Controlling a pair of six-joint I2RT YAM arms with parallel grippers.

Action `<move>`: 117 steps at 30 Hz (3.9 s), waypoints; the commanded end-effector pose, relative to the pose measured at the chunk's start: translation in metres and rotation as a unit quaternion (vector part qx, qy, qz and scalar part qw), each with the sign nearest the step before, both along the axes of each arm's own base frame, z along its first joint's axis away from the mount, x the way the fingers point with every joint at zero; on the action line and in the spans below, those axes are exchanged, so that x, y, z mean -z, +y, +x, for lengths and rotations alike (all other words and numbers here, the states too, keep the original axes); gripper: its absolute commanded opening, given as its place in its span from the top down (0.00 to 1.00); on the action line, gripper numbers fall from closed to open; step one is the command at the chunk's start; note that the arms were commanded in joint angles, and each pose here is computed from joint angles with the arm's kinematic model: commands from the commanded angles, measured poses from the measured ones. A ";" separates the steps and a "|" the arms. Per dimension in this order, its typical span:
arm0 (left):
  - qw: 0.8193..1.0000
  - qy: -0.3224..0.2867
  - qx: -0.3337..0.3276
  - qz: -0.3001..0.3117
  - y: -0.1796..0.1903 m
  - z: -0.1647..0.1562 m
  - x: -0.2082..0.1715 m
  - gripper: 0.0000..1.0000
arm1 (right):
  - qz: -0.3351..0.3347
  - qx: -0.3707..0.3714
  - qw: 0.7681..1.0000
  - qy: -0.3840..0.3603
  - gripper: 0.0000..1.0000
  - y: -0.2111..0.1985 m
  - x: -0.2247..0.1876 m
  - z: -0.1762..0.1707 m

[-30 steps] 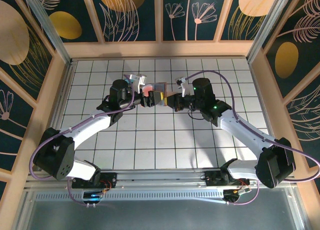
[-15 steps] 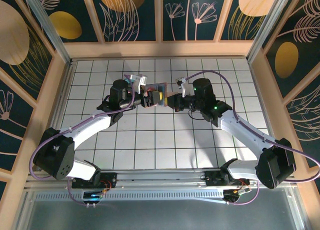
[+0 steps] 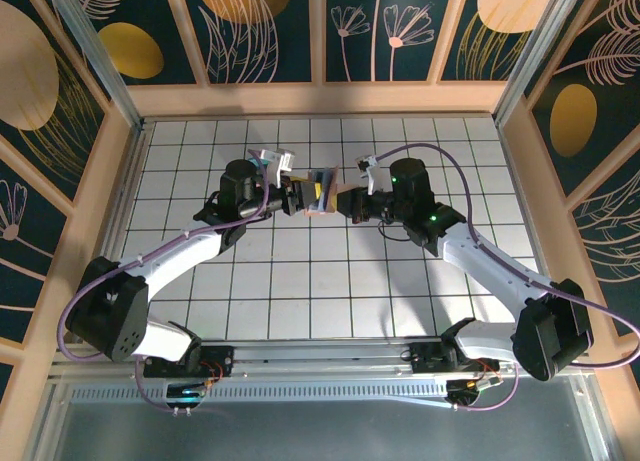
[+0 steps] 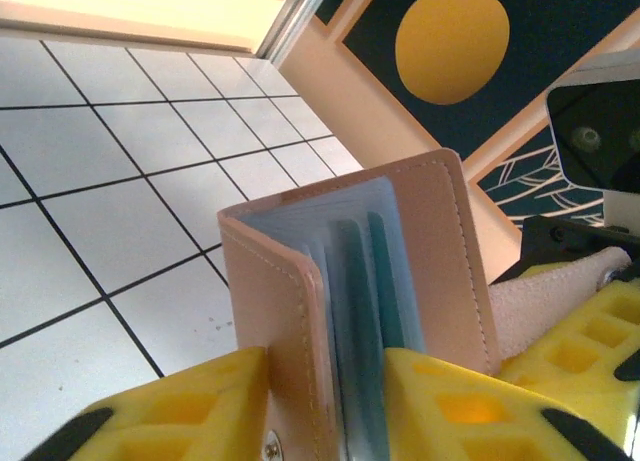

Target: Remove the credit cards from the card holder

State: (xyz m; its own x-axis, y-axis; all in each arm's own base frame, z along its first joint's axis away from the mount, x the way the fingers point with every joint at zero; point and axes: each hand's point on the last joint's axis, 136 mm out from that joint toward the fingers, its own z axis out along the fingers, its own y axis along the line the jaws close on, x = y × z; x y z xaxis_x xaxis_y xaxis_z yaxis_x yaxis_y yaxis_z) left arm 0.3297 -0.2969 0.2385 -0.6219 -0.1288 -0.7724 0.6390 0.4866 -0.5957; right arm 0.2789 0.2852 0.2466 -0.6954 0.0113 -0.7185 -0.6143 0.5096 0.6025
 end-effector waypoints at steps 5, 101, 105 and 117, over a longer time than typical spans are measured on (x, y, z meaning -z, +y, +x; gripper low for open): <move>1.000 -0.021 0.002 -0.010 0.000 0.000 -0.019 0.88 | 0.044 -0.020 0.998 -0.047 1.00 0.003 -0.033 -0.008; 0.994 0.020 -0.093 -0.062 0.019 -0.021 -0.009 1.00 | -0.183 0.309 0.931 0.062 0.55 -0.134 0.046 0.036; 0.990 0.056 -0.125 -0.033 0.021 -0.014 0.015 1.00 | -0.180 0.323 0.928 0.049 0.52 -0.142 0.029 0.038; 0.984 0.134 -0.119 0.012 -0.018 -0.013 0.078 1.00 | -0.121 0.295 0.946 0.062 0.58 -0.113 0.009 0.023</move>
